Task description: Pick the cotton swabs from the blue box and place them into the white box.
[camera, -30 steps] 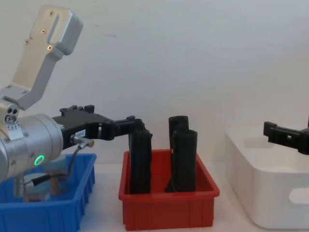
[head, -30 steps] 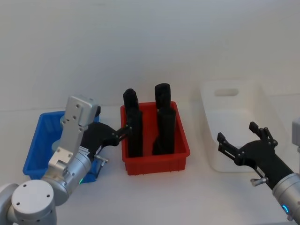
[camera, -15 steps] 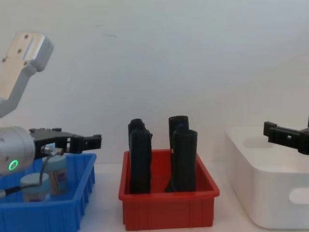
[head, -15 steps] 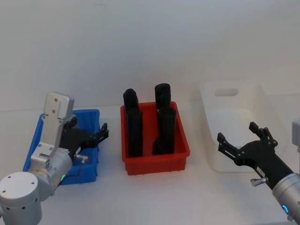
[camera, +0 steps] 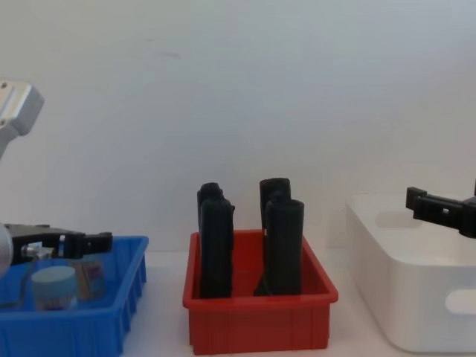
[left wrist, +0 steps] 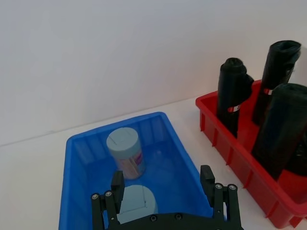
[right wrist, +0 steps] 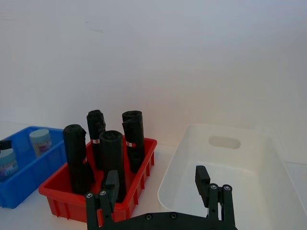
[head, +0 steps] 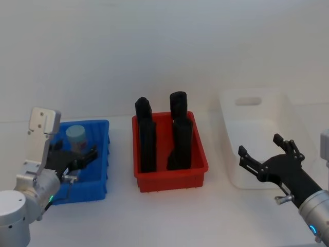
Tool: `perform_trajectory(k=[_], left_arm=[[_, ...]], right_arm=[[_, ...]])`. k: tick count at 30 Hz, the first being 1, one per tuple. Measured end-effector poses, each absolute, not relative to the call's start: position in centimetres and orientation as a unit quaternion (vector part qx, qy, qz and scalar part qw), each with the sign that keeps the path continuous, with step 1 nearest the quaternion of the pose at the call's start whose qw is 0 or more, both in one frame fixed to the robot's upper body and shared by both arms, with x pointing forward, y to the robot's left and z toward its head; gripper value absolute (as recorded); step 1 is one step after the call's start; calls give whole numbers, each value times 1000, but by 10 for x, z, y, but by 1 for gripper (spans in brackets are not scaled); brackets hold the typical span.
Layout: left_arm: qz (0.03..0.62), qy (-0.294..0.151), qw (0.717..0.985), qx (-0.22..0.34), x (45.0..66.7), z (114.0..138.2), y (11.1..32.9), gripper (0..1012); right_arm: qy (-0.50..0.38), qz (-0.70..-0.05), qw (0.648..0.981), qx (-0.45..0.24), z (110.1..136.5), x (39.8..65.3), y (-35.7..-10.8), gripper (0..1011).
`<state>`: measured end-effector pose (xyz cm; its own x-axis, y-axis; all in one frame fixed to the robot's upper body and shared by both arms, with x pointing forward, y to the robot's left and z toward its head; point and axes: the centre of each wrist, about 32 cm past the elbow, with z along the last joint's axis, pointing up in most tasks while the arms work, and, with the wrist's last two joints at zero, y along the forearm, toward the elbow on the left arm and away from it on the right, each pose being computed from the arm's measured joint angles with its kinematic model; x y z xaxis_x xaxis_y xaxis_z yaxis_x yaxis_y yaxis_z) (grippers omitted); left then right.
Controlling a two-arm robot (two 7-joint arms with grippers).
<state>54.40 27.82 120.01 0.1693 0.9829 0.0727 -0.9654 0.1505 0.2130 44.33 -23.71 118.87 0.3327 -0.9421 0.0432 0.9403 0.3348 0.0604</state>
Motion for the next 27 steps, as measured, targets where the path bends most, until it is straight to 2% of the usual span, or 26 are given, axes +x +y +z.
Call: perform_trajectory(k=[9, 27], left_arm=[[652, 63, 747, 114, 546, 1193, 290, 1004], [649, 94, 745, 121, 554, 1178, 303, 1004]], right_arm=[[-35, -577, 816, 12, 1189, 443, -237, 1002], [-35, -577, 816, 12, 1189, 443, -237, 1002]])
